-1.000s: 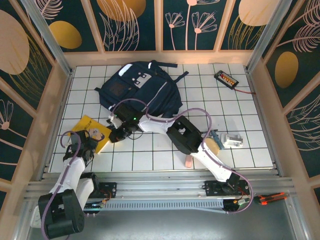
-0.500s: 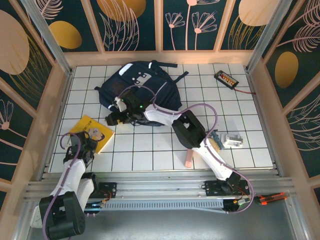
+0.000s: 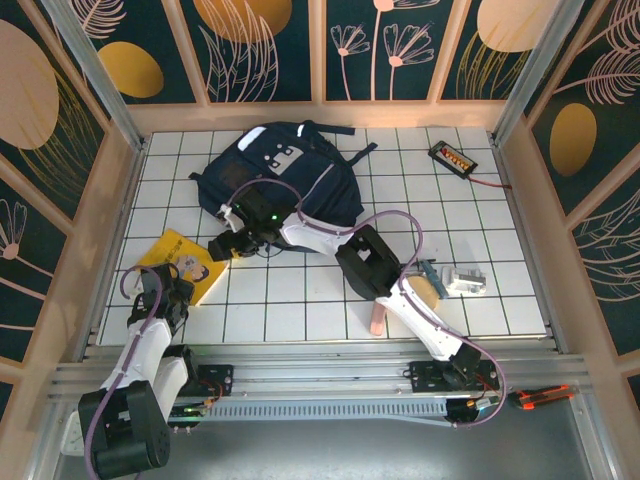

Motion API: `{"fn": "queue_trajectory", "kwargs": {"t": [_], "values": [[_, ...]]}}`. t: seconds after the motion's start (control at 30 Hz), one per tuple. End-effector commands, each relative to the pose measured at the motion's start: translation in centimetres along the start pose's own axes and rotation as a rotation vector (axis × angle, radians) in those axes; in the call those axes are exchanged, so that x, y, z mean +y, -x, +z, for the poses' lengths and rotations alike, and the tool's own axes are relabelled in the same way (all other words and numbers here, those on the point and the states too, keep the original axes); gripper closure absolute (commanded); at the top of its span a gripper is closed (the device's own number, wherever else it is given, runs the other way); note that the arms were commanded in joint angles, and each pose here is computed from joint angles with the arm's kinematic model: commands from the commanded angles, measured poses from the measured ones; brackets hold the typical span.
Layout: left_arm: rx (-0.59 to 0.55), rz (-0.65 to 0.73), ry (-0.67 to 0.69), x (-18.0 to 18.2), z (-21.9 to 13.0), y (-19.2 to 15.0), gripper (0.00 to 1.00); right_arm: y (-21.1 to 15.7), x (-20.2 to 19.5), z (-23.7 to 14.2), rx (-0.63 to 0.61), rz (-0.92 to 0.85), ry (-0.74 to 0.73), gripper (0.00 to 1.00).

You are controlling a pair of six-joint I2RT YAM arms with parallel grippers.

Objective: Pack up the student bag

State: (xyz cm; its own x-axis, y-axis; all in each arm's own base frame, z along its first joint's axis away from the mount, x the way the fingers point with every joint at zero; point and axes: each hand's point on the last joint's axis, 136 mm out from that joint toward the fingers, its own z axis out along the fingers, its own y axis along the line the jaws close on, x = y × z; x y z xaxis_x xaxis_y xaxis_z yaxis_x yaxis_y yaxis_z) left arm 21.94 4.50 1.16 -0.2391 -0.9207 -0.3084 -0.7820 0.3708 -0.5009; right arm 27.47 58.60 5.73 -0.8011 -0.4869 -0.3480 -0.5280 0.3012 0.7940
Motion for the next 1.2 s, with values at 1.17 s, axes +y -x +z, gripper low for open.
{"fn": "queue_trajectory", "kwargs": {"t": [1.17], "values": [[0.251,-0.022,-0.071,1.6,1.1,-6.2,0.71,-9.1,7.4,3.7,0.296,0.122,0.444,0.64]]}}
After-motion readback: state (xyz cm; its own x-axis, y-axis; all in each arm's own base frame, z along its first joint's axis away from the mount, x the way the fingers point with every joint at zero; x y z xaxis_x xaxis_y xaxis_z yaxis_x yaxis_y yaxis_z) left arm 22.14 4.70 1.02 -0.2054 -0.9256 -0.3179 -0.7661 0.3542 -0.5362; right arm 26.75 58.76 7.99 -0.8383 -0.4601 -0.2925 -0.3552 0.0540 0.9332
